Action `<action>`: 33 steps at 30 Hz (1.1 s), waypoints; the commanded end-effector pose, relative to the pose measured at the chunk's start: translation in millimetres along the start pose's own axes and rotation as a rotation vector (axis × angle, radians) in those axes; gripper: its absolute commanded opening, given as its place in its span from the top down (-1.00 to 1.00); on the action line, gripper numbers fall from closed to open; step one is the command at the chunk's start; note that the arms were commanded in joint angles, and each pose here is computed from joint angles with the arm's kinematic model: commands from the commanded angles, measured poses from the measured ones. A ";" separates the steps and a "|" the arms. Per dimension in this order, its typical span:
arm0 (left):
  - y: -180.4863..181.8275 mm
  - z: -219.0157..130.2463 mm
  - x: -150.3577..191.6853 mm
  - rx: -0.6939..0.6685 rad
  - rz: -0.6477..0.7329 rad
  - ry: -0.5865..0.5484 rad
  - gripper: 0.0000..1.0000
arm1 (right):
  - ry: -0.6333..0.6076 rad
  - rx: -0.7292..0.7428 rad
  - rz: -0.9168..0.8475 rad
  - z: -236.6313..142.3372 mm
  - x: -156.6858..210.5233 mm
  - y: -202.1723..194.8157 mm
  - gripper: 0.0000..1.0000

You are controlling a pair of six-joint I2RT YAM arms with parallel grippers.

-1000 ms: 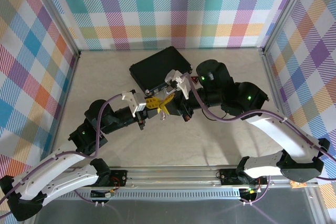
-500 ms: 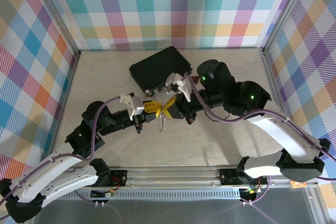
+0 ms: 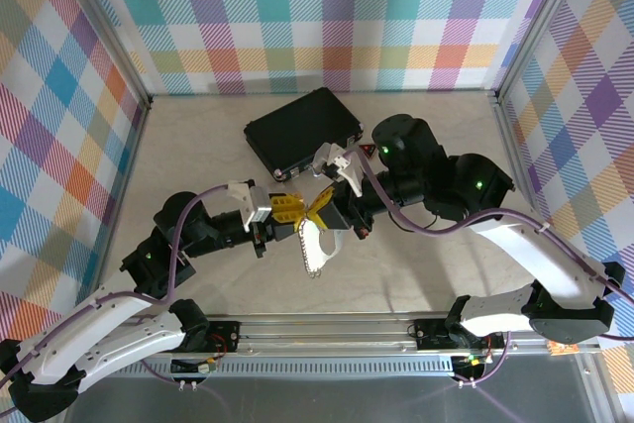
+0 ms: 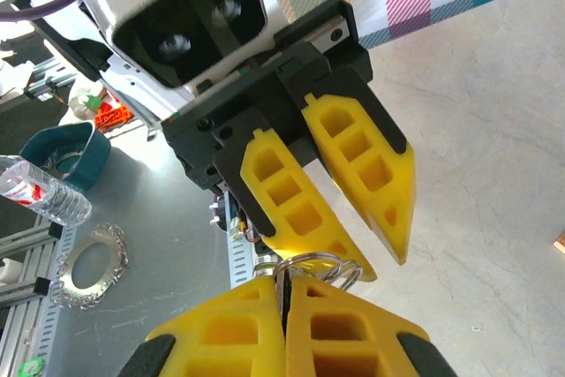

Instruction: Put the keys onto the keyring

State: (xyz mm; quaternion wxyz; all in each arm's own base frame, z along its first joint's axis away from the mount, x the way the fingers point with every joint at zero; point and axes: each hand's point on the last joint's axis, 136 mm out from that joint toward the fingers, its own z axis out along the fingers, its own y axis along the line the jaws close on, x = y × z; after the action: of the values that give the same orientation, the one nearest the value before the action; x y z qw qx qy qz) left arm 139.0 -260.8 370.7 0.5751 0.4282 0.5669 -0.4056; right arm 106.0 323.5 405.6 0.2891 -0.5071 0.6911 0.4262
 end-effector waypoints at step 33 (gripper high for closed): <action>-29.8 -10.9 -41.2 0.155 0.049 0.003 0.26 | -0.012 -0.140 -0.096 -17.3 -9.6 37.8 1.00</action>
State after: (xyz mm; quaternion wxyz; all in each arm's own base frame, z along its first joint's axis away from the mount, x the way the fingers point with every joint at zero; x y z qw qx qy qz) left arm 116.7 -261.0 395.5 0.5445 0.4724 0.5487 -0.4234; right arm 85.6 319.7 422.4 0.2787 -0.5361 0.6567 0.4514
